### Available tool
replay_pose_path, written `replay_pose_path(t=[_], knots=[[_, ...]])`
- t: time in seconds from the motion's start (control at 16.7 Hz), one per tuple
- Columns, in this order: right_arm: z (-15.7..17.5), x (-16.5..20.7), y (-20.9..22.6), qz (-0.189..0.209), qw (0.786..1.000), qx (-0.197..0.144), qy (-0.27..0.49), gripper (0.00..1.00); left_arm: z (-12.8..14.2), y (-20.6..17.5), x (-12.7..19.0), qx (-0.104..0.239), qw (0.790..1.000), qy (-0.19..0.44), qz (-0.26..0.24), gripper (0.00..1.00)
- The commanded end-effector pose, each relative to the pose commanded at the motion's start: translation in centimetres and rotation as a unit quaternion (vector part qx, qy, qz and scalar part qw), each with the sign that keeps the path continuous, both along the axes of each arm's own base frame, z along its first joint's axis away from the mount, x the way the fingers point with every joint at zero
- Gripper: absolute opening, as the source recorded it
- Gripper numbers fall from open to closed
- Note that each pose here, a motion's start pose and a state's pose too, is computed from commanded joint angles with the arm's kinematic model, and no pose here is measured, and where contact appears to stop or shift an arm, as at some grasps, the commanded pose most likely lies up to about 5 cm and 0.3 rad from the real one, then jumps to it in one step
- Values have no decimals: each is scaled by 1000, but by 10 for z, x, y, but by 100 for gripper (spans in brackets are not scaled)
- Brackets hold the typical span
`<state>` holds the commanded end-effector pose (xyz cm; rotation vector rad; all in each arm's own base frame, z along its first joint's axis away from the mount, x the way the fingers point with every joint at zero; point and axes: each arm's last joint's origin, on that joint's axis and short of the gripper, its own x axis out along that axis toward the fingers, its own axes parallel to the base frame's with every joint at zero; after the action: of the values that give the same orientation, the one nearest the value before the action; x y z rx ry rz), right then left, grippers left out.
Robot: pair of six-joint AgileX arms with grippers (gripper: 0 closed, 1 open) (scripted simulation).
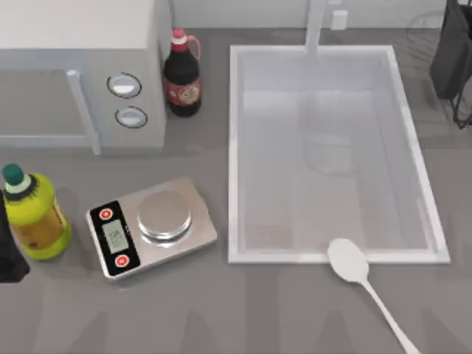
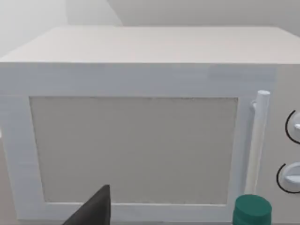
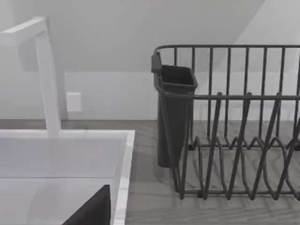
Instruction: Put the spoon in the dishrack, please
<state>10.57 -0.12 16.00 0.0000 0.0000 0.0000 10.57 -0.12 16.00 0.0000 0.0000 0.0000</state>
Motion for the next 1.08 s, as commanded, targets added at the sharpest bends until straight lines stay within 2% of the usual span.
replay_pose_path(t=[0.3,0.48,0.6,0.78,1.08], knots=[[9,1,4,16,999,4,33,100,0,0,0,0,1000,0,0,100],[24,6,13,52,992,7,115,100,0,0,0,0,1000,0,0,100],[34,14,23,82,977,4,197,100,0,0,0,0,1000,0,0,100],[44,34,44,122,932,-16,340,100,0,0,0,0,1000,0,0,100],[45,67,93,161,820,-82,544,100,0,0,0,0,1000,0,0,100]])
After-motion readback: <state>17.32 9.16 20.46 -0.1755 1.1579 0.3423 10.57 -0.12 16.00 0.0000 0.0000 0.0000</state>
